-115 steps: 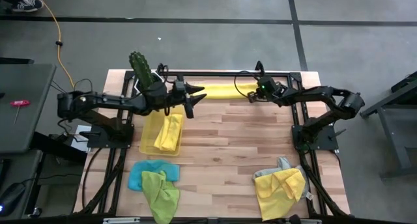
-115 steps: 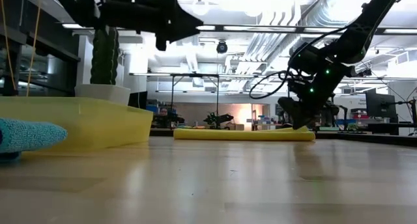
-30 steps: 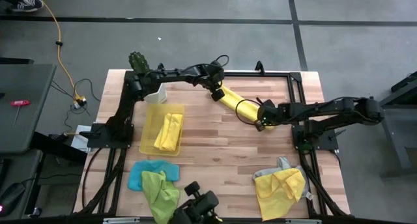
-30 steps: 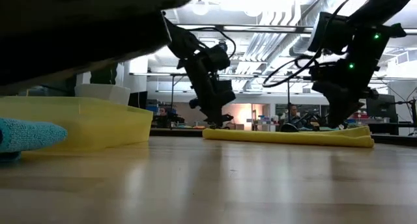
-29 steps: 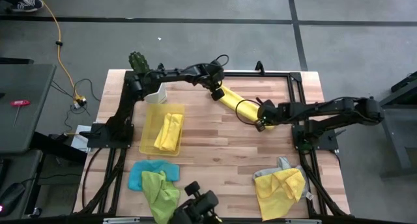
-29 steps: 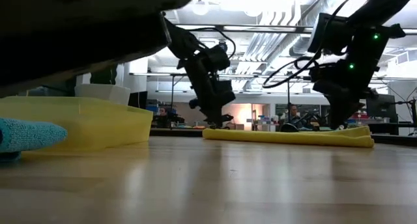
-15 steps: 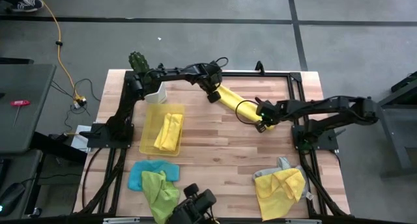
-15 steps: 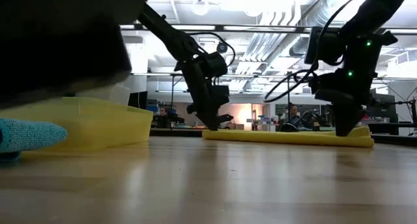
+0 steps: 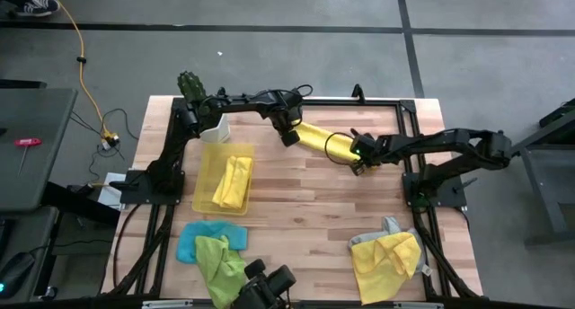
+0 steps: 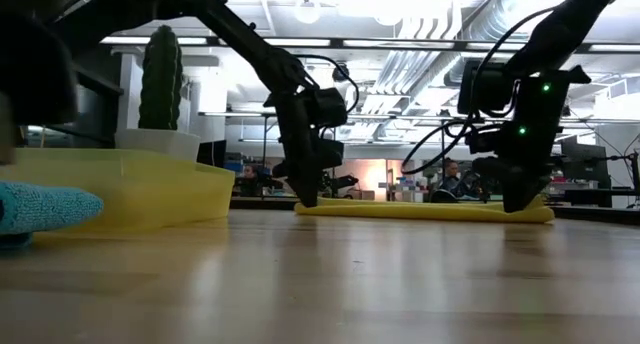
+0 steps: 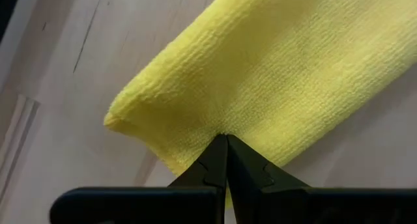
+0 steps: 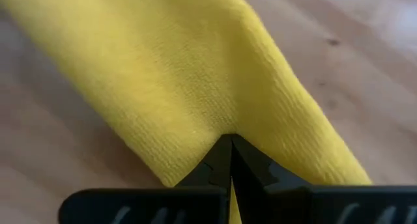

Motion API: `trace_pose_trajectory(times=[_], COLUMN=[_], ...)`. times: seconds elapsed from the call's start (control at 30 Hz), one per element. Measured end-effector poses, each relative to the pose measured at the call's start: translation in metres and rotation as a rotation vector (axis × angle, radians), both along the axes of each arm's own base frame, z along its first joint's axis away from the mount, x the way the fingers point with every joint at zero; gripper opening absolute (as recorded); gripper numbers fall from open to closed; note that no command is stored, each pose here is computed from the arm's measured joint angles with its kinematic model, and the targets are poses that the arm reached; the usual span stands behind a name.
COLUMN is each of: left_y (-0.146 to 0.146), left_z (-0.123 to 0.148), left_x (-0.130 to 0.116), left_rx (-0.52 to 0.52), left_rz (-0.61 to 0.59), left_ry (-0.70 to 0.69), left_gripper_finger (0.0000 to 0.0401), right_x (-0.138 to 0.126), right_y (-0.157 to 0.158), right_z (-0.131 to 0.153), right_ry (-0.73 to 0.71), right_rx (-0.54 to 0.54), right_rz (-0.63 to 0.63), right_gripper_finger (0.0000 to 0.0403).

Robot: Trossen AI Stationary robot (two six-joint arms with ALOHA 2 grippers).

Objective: Fold microfiber towels
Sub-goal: Fold the top yellow microfiber towel

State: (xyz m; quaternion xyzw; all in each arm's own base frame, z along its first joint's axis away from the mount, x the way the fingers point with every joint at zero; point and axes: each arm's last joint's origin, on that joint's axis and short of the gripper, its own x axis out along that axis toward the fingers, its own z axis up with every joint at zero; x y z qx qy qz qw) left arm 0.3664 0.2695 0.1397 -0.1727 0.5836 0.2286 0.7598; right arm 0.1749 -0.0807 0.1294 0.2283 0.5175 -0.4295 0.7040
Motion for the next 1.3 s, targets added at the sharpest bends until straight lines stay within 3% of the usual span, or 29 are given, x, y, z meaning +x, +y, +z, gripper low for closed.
trace_pose_trajectory(times=[0.47,0.7,0.87,1.03,1.13,1.3], left_y=[-0.014,-0.014,-0.01,0.001,0.007,0.012], left_z=[0.001,0.001,0.008,0.038,0.058,0.077], left_x=[0.004,0.005,0.006,0.007,0.008,0.003], left_rx=[0.006,0.01,0.02,0.039,0.06,0.052], left_rz=[0.053,0.044,0.024,0.021,0.02,0.018], left_ry=[0.053,0.052,0.05,0.037,0.034,0.047], left_gripper_finger=[0.0,0.0,0.0,0.0,0.0,0.0], right_x=[-0.011,-0.026,-0.046,-0.063,-0.068,-0.067], right_y=[-0.045,-0.049,-0.038,-0.029,-0.029,-0.033], right_z=[0.007,0.038,0.055,0.063,0.065,0.058], right_ry=[-0.032,-0.093,-0.166,-0.189,-0.216,-0.22], right_rx=[-0.158,-0.216,-0.125,-0.083,-0.047,0.018], right_rz=[-0.068,-0.12,-0.124,-0.203,-0.222,-0.282], right_gripper_finger=[0.0,0.0,0.0,0.001,0.0033,0.0105])
